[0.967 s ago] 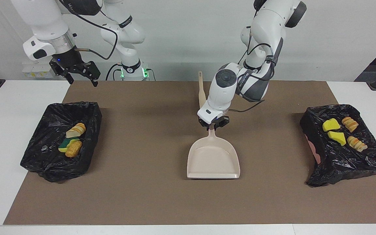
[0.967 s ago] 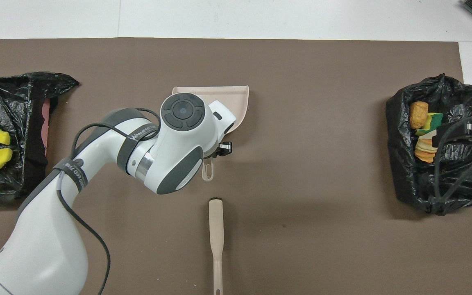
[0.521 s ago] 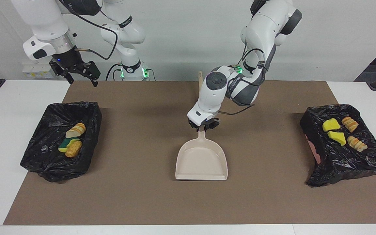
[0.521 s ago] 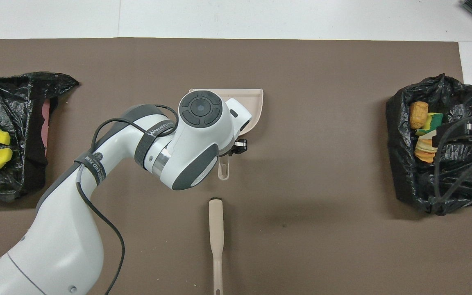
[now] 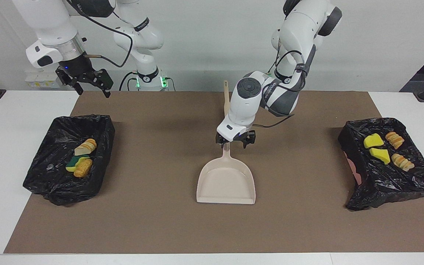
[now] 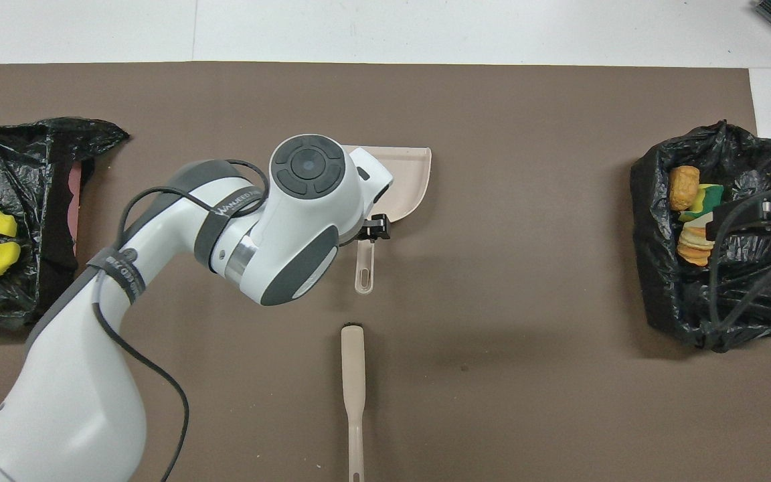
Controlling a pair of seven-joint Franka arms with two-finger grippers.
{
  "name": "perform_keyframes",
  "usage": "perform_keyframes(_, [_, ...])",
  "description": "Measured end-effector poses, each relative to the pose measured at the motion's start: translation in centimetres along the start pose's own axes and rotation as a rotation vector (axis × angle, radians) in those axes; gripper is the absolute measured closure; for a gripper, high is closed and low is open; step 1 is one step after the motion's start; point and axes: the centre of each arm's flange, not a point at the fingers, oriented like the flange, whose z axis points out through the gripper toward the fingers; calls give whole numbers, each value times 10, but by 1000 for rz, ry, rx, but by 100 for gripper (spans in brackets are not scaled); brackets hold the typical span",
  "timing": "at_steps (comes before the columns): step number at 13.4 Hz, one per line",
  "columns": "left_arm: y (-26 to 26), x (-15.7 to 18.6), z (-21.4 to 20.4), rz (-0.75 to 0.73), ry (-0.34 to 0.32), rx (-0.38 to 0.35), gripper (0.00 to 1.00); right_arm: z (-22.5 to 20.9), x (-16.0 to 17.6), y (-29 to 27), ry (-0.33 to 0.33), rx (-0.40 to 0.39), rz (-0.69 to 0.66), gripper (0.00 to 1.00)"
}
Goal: Sweep and dump trash in bin
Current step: 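Release the dustpan and withdraw the left gripper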
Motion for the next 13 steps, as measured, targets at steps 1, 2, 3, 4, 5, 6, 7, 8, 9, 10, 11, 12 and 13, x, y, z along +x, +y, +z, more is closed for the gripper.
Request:
perform_keyframes(1, [-17,1,-16,29,8,27,0,0,0,0,0,0,0,0])
perform_keyframes(2, [-35,1,-32,56,16,52,0,0,0,0,0,0,0,0])
perform_keyframes(3, [-55,0,-52,79,24,78,0,0,0,0,0,0,0,0])
perform_keyframes(4, [-74,-4,-71,95,28,94,0,0,0,0,0,0,0,0])
perform_keyframes(5, [-94,-8,-90,109,27,99,0,0,0,0,0,0,0,0])
perform_keyframes(6, [-115,-12,-110,121,23,91,0,0,0,0,0,0,0,0])
perform_keyframes(7, [-137,-18,-131,135,18,84,0,0,0,0,0,0,0,0])
perform_keyframes(8, [-159,-26,-150,156,11,84,0,0,0,0,0,0,0,0])
perform_keyframes(9, [-177,-33,-166,174,11,86,0,0,0,0,0,0,0,0])
perform_keyframes(10, [-194,-38,-181,183,17,83,0,0,0,0,0,0,0,0])
perform_keyframes(11, [-212,-43,-195,182,30,76,0,0,0,0,0,0,0,0])
perform_keyframes(12, [-229,-48,-208,178,43,72,0,0,0,0,0,0,0,0])
perform_keyframes(13, [-246,-54,-220,177,50,70,0,0,0,0,0,0,0,0])
